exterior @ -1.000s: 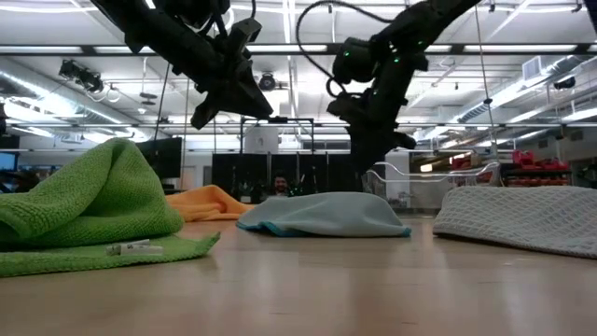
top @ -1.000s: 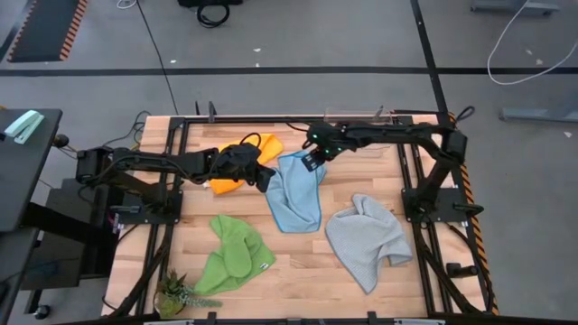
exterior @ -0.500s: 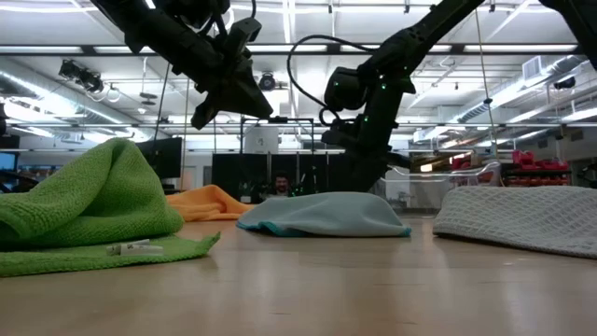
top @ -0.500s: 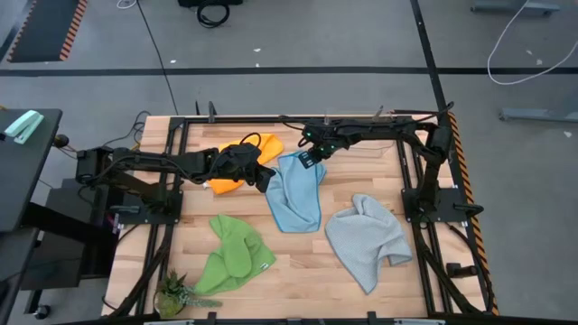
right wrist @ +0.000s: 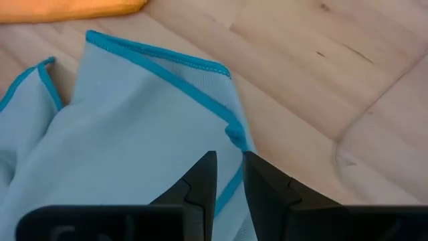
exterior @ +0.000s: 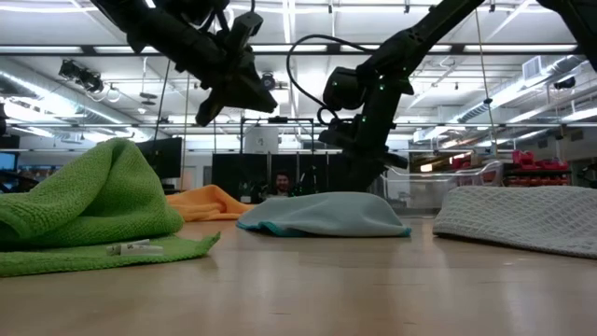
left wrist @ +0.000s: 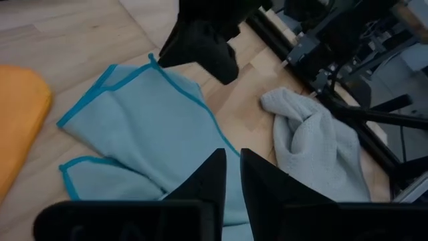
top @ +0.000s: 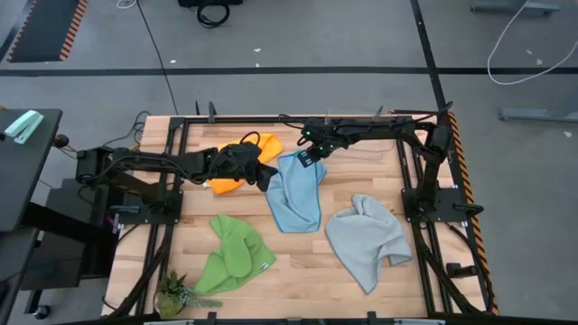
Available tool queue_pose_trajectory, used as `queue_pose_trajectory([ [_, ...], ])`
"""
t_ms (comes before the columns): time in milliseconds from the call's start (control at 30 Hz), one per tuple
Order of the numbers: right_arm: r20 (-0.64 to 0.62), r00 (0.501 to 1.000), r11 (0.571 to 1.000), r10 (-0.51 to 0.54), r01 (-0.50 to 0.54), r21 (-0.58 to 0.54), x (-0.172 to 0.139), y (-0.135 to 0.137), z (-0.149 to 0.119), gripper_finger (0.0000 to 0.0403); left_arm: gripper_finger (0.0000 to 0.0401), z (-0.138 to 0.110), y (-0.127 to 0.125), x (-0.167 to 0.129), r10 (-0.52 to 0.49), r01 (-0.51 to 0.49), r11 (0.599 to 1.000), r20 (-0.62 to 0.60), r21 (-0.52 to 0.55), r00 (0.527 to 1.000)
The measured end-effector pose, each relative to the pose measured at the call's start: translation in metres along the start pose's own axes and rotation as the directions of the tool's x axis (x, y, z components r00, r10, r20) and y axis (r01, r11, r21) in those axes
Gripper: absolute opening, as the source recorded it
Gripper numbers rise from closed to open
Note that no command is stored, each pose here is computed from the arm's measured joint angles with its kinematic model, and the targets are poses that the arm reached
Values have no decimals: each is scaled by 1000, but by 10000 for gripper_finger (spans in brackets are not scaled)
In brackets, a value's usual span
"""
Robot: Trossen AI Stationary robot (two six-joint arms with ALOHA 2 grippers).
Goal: Fold microfiber towels
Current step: Fold the blue microfiber cloth
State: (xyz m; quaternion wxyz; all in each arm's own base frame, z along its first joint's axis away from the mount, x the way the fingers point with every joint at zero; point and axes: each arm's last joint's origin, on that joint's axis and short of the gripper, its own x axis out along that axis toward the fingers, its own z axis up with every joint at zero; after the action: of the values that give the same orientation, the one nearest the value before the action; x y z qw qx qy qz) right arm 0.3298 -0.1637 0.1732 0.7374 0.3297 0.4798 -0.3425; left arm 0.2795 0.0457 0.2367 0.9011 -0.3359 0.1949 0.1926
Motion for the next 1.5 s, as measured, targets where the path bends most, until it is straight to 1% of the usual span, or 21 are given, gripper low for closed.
queue_pose_trajectory([
  [67,4,1000,1000,-9,9,-2,0,-1,0,81,49,1,-1,0,-6,6,1000,7,-1,1000],
  [133,-5,999,999,-39,39,-9,0,-4,-1,81,49,1,-1,0,-6,6,1000,7,-7,1000],
  [267,-70,989,991,-131,128,-40,-3,-11,-9,81,54,0,-1,0,-29,29,999,-11,-27,1000],
  [333,-97,983,987,-155,151,-52,-4,-14,-12,81,56,0,-2,0,-39,39,999,-19,-27,999],
  [433,-137,975,984,-175,169,-58,-3,-17,-16,81,56,0,-2,0,-41,41,999,-20,-27,999],
  [667,-167,971,983,-172,157,-97,-9,-7,-26,81,49,0,-2,0,-41,41,999,-19,-26,999],
  [767,-176,970,980,-169,147,-132,-23,-1,-34,81,49,0,-2,0,-42,41,999,-19,-24,999],
  [867,-181,965,972,-188,158,-172,-48,4,-45,81,52,0,-2,0,-43,43,999,-18,-9,999],
  [933,-185,955,960,-234,197,-197,-71,5,-57,80,52,0,-2,0,-45,45,999,-20,-2,999],
  [1000,-160,947,945,-280,243,-218,-92,3,-71,75,50,0,-2,0,-53,53,999,-26,-1,998],
  [1033,-139,947,942,-290,257,-214,-101,0,-79,69,49,0,-2,0,-55,55,999,-27,0,998],
  [1100,-116,954,950,-276,253,-181,-111,-9,-94,52,48,0,-2,0,-55,55,998,-28,0,998],
  [1200,-119,955,960,-273,262,-102,-114,-30,-116,13,49,0,-2,0,-55,55,998,-27,0,998],
  [1233,-122,954,961,-272,264,-79,-113,-36,-123,8,50,0,-2,0,-55,55,998,-27,1,998],
  [1367,-139,952,960,-273,279,28,-109,-52,-146,9,52,1,-3,0,-63,63,998,-18,2,998],
  [1500,-158,945,953,-287,299,58,-102,-62,-160,5,49,3,-5,0,-84,84,996,7,1,996],
])
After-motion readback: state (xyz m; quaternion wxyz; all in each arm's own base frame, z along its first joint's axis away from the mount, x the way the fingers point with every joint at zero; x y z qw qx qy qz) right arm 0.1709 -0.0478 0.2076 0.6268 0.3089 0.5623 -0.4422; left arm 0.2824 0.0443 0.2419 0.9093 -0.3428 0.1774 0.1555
